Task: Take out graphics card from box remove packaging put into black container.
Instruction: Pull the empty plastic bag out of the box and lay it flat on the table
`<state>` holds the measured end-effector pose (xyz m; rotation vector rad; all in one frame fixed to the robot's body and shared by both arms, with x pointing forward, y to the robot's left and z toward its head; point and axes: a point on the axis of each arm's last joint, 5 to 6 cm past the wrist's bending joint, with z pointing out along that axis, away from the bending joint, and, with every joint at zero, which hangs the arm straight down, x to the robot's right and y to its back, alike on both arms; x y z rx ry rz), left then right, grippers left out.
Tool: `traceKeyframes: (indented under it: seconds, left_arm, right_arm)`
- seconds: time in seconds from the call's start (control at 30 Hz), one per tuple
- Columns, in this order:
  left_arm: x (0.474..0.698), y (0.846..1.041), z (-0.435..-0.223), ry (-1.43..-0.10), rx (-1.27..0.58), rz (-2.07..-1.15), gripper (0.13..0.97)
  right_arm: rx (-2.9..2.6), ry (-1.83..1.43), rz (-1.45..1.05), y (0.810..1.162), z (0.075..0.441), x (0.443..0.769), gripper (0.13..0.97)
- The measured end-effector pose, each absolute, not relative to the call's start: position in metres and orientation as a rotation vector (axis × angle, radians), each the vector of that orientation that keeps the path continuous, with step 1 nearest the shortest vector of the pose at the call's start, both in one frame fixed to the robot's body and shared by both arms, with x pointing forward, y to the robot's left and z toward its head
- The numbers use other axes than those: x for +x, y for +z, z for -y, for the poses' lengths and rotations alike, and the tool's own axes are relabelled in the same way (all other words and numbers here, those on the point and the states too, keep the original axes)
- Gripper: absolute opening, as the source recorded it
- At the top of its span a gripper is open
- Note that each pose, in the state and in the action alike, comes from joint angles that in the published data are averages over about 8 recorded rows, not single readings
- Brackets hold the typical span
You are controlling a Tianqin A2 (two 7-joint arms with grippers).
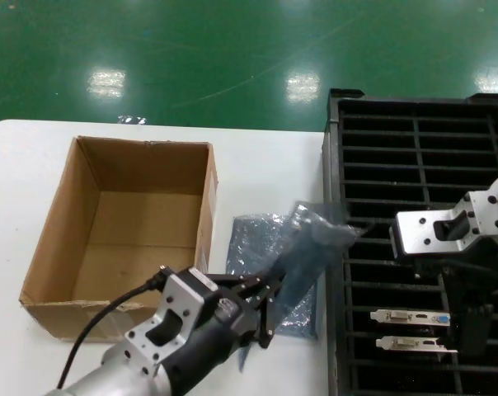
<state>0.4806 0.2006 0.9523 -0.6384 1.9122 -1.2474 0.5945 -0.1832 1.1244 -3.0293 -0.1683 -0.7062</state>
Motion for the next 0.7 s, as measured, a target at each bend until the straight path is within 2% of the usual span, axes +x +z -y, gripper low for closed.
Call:
traceKeyframes:
  seconds: [0.2, 0.33, 0.5, 0.7]
  left_arm:
    - [0.492, 0.937, -0.191, -1.302, -0.965, -1.81, 0.138]
    - [0.503, 0.928, -0.19, -1.299, -1.095, -1.741, 0.138]
    - [0.52, 0.918, -0.186, -1.313, -1.146, -1.689, 0.138]
    - [0.539, 0.909, -0.181, -1.334, -1.138, -1.67, 0.138]
  right_arm:
    - [-3.029, -0.706, 0.168, 1.124, 0.183, 0.595, 0.962]
    - [-3.029, -0.706, 0.168, 1.124, 0.183, 0.595, 0.966]
    - [-3.03, -0.706, 0.168, 1.124, 0.183, 0.595, 0.966]
    - [-3.03, -0.706, 0.168, 1.124, 0.183, 0.595, 0.966]
